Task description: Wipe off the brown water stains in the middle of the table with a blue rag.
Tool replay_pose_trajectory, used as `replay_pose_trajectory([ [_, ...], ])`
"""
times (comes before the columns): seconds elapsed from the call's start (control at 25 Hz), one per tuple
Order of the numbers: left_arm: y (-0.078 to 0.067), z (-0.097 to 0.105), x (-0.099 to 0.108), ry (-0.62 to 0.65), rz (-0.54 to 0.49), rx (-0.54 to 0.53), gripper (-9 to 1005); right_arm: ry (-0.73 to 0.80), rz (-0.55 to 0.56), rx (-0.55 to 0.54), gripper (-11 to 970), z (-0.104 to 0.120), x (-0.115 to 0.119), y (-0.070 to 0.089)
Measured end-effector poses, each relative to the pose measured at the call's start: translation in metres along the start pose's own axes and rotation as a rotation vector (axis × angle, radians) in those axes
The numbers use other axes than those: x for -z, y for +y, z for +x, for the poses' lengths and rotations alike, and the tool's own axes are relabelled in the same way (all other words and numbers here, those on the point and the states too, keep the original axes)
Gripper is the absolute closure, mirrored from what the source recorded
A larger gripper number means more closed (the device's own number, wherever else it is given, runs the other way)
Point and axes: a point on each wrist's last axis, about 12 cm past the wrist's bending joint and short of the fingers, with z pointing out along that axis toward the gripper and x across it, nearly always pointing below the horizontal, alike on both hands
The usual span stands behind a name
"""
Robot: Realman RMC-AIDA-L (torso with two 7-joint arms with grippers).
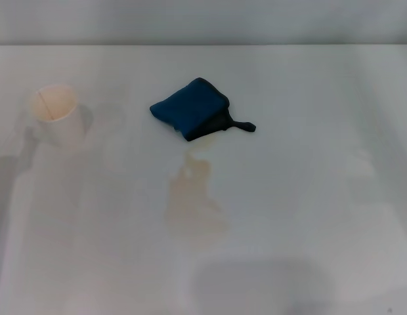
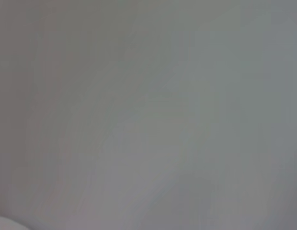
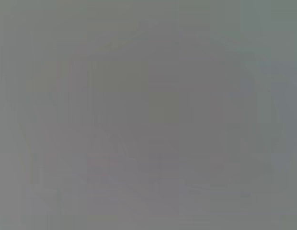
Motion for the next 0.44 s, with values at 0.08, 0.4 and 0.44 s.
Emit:
replay_pose_trajectory([
  [0.08, -0.001, 0.001, -0.002, 0.010, -0.001, 0.001, 109, -0.007, 0.025, 0.012, 553, 0.002, 0.002, -0.001],
  [0.4, -0.005, 0.002, -0.010, 0.020, 0.009, 0.004, 108, 0.014, 0.039, 0.050, 553, 0.007, 0.004, 0.001],
  [0.44, -0.006, 0.002, -0.011, 0.019, 0.013, 0.003, 108, 0.015, 0.037, 0.066, 553, 0.008, 0.005, 0.002],
])
